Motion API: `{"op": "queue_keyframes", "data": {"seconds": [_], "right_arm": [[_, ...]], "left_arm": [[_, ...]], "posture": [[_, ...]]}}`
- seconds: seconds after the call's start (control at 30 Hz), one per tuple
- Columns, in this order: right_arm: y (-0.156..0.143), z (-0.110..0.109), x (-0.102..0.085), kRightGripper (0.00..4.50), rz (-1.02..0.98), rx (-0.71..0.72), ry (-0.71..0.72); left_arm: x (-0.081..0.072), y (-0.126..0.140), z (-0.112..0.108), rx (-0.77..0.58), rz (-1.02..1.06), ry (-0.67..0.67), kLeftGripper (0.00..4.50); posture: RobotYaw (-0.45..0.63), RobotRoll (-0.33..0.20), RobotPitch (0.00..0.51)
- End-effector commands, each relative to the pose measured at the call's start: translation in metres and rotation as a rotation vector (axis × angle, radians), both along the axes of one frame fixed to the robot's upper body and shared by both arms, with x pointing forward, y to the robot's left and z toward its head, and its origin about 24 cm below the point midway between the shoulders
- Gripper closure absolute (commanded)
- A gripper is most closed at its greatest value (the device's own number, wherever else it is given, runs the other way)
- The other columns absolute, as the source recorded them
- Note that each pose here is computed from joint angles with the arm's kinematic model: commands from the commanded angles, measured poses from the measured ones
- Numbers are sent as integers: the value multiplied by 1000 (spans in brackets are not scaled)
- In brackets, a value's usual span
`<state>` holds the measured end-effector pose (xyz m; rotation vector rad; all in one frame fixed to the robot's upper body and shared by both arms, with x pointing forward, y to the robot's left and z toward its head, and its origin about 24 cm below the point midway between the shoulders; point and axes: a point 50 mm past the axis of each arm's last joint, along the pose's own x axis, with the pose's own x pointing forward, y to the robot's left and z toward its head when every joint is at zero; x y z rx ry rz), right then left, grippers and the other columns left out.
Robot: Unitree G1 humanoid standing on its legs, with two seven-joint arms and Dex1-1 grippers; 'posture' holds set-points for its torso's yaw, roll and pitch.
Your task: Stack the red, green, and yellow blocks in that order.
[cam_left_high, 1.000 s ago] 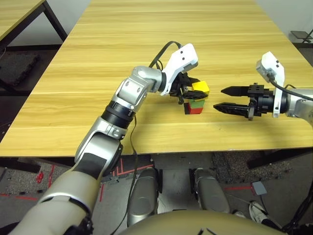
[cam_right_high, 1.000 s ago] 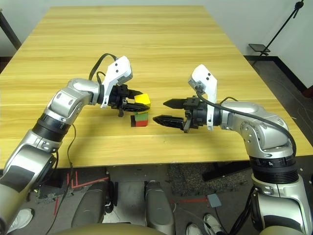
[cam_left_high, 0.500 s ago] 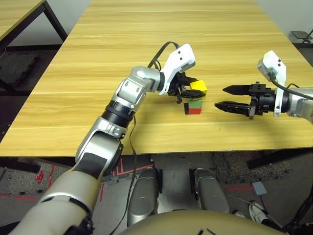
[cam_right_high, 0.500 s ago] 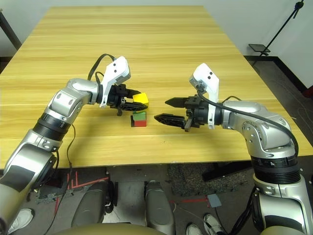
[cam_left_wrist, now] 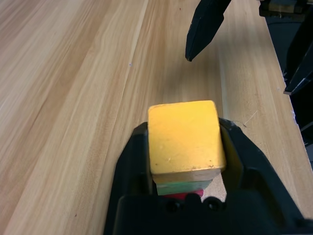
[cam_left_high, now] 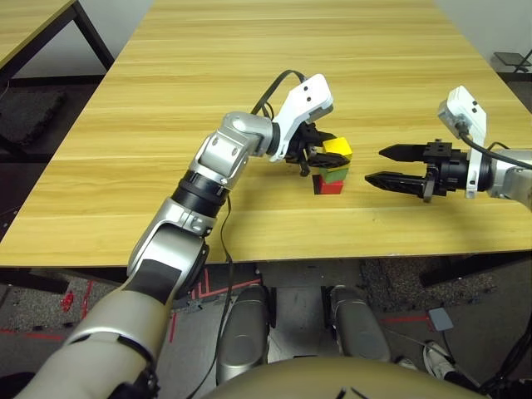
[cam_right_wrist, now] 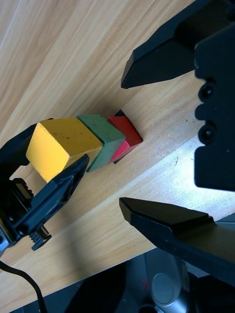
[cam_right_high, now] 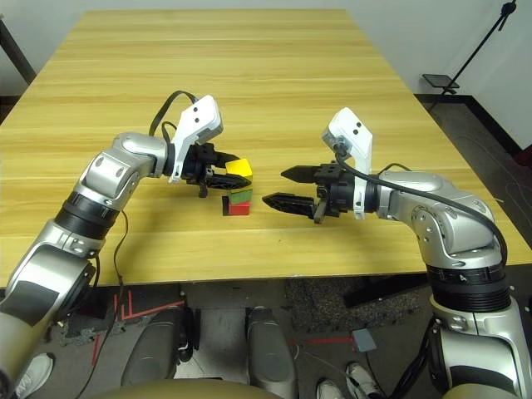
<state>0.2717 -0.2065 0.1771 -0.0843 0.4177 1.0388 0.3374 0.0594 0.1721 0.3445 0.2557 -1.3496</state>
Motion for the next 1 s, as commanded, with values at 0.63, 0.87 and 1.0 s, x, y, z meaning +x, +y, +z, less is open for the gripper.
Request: {"op": "queue_keyframes", "data": {"seconds": [0.63,0.87,1.0], "right_arm": [[-117,-31,46,0,-842,220,-281],[-149,-60,49,0,-1033,210,-366],[-162,-65,45,0,-1111,167,-398]], "left_arm": [[-28,128,0,-600,1191,-374,34],[-54,153,-50,-464,1353,-485,34],[-56,165,-67,-397,1395,-517,34]], "posture": [[125,-125,88],[136,-145,100],[156,-154,98]]}}
